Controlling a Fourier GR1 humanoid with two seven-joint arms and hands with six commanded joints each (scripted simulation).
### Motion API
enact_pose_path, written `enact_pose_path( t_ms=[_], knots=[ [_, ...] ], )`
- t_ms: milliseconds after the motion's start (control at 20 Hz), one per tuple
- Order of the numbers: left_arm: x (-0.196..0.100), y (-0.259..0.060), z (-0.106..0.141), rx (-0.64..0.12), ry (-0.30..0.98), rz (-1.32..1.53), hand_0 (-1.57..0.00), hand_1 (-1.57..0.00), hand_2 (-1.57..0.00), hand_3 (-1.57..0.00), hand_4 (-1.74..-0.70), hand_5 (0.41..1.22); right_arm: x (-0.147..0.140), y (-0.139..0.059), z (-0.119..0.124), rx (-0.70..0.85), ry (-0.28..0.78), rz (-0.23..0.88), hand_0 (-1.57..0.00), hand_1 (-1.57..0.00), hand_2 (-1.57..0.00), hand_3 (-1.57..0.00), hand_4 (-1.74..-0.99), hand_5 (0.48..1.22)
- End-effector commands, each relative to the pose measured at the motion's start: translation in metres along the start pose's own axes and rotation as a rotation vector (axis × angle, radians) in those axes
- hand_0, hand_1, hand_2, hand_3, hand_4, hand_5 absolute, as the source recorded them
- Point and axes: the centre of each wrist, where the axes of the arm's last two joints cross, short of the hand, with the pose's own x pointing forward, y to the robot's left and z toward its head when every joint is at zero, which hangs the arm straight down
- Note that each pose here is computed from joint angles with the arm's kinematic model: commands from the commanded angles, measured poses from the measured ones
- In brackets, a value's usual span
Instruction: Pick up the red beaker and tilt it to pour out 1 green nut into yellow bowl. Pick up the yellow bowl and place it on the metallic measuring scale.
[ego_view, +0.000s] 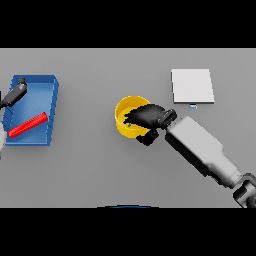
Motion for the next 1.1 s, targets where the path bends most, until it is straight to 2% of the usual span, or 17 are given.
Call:
enact_pose_path(
  t_ms=[0,100,200,250,350,450,650,800,1050],
  knots=[
    [-0.003,0.0,-0.001,-0.002,0.005,0.001,0.0,0.0,0.0,0.0,-0.75,0.701,-0.001,0.0,0.001,0.0,-0.006,0.002,-0.16,-0.14,-0.15,-0.18,-1.321,0.839],
    [0.001,-0.002,-0.002,-0.011,-0.005,0.003,0.0,0.0,0.0,0.0,-0.76,0.703,0.001,0.001,0.002,0.005,-0.027,0.001,-0.67,-0.65,-0.61,-0.31,-1.394,0.976],
    [0.0,-0.005,0.001,-0.013,-0.011,0.0,0.0,0.0,0.0,0.0,-0.76,0.703,0.003,0.002,0.003,0.019,-0.041,-0.01,-0.99,-0.98,-0.96,-0.55,-1.514,1.064],
    [0.001,0.001,0.0,-0.008,-0.009,0.0,0.0,0.0,0.0,0.0,-0.76,0.701,0.001,0.003,0.004,0.023,-0.052,-0.017,-1.11,-1.1,-1.08,-0.71,-1.557,1.096],
    [0.001,-0.001,0.001,-0.013,-0.015,-0.001,0.0,0.0,0.0,0.0,-0.75,0.698,-0.003,0.002,0.006,0.033,-0.07,-0.018,-1.28,-1.27,-1.18,-1.01,-1.623,1.141],
    [0.003,-0.001,-0.001,-0.008,-0.016,-0.006,0.0,0.0,0.0,0.0,-0.75,0.692,-0.004,0.0,0.008,0.04,-0.066,-0.019,-1.38,-1.38,-1.23,-1.21,-1.666,1.17],
    [0.003,0.0,-0.002,-0.005,-0.015,-0.015,0.0,0.0,0.0,0.0,-0.74,0.688,-0.006,-0.001,0.01,0.025,-0.066,-0.03,-1.49,-1.49,-1.29,-1.39,-1.71,1.2],
    [0.001,-0.002,-0.001,-0.009,-0.013,-0.018,0.0,0.0,0.0,0.0,-0.73,0.685,-0.004,-0.004,0.013,0.002,-0.06,-0.012,-1.53,-1.53,-1.31,-1.4,-1.725,1.21],
    [0.005,0.002,-0.003,-0.006,-0.022,-0.016,0.0,0.0,0.0,0.0,-0.74,0.69,-0.008,-0.027,0.031,-0.034,-0.049,-0.012,-1.56,-1.56,-1.4,-1.27,-1.736,1.217]
  ],
)
